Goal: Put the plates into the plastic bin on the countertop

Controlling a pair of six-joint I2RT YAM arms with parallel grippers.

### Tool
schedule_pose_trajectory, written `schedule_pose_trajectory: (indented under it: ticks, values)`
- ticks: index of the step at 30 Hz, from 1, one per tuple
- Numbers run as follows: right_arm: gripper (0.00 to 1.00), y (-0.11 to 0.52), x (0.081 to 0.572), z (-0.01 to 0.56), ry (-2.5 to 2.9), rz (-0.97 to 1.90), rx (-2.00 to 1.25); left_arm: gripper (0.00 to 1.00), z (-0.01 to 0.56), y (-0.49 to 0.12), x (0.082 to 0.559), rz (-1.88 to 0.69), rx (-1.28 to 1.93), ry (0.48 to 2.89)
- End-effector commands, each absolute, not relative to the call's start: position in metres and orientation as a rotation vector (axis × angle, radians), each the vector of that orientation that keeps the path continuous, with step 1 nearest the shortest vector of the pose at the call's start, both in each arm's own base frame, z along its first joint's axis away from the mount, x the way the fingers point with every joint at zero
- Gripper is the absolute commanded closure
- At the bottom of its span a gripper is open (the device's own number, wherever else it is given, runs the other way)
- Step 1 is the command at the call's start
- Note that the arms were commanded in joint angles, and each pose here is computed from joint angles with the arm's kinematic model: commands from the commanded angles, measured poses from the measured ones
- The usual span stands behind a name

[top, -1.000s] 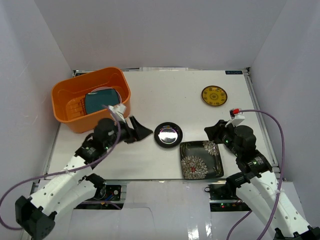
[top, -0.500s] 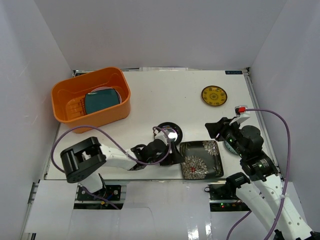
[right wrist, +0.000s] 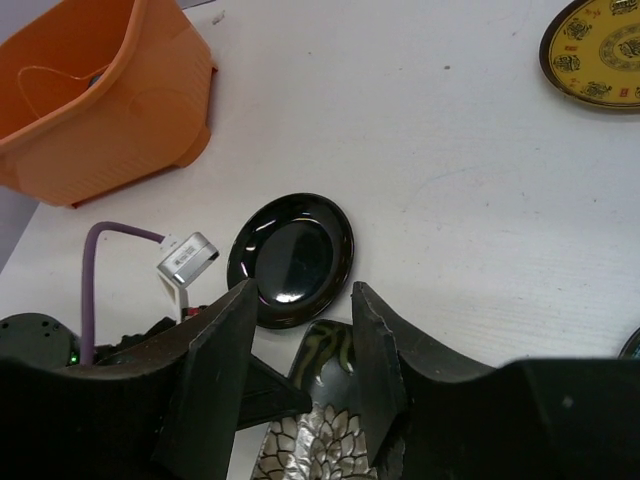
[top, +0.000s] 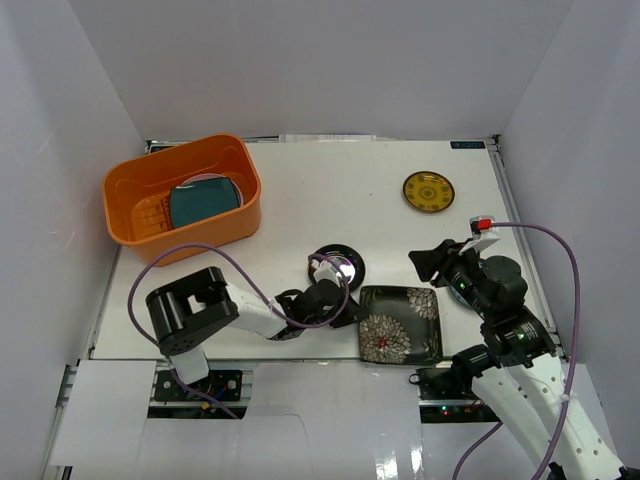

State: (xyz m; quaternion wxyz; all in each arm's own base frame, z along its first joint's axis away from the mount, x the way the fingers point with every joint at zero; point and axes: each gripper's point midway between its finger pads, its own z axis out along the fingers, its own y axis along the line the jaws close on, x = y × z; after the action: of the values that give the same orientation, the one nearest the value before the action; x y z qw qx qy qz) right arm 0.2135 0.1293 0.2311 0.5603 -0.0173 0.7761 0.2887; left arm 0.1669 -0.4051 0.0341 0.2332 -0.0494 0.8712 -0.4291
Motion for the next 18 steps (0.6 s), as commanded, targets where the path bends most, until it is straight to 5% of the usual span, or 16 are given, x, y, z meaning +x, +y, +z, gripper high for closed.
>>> schedule_pose_trajectory:
  ticks: [1,9,18]
  values:
    - [0.51,0.131,0.212,0.245,1.790,0.702,-0.050,1.00,0.040,-0.376,0.155,-1.099,-0.096,2.403]
    - [0.25,0.119,0.213,0.292,1.684,0.653,-0.035,1.00,0.204,-0.334,0.188,-1.320,-0.103,2.042]
    - [0.25,0.120,0.209,0.298,1.679,0.650,-0.077,1.00,0.377,-0.137,0.340,-0.968,-0.365,1.626]
